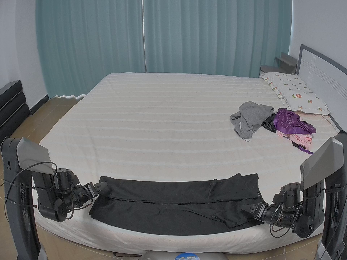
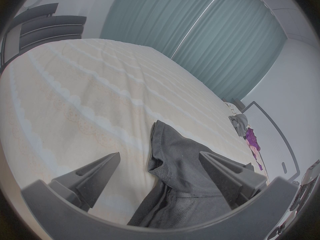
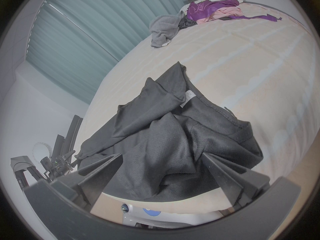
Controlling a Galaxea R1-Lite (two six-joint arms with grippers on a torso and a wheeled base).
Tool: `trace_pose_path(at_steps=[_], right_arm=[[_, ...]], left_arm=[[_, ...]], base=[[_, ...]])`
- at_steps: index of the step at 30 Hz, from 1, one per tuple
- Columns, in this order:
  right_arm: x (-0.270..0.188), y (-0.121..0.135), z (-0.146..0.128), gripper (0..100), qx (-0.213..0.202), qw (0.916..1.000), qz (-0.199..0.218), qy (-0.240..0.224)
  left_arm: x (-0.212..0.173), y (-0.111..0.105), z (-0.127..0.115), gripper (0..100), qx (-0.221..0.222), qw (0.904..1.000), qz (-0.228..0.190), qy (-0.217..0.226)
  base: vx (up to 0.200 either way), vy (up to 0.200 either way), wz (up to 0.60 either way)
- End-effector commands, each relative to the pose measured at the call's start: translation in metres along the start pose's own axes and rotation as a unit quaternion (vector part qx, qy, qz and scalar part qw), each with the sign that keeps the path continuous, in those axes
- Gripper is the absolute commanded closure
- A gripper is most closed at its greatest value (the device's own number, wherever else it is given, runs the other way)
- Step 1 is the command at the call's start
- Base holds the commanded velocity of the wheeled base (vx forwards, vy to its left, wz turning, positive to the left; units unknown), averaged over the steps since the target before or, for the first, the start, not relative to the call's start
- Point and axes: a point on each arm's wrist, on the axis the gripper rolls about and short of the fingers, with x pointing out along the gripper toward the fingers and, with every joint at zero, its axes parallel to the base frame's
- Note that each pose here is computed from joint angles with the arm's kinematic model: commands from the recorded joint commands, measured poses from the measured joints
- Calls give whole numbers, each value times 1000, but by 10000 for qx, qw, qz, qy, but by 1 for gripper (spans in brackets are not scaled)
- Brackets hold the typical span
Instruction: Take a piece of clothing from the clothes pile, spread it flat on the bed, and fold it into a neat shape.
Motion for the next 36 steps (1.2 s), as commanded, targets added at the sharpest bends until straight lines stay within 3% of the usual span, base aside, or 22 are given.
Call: trace_pose_path(at_steps=[1, 7, 19, 36], right_arm=[[-22, 10, 7, 0, 3, 9994, 247, -225], [-34, 14, 8, 0, -29, 9989, 346, -309], [-14, 4, 2, 0, -11, 9997, 226, 17], [-38, 9, 6, 0, 11, 9998, 174, -80]], left_arm=[[0, 1, 0, 0, -8, 10000, 5, 0], [0, 0, 0, 0, -6, 10000, 2, -7], [1, 1, 0, 0, -10, 10000, 14, -14], [1, 1, 1, 0, -8, 10000, 17, -24]], base=[[0, 0, 0], [0, 0, 0], [0, 0, 0], [0, 0, 0]])
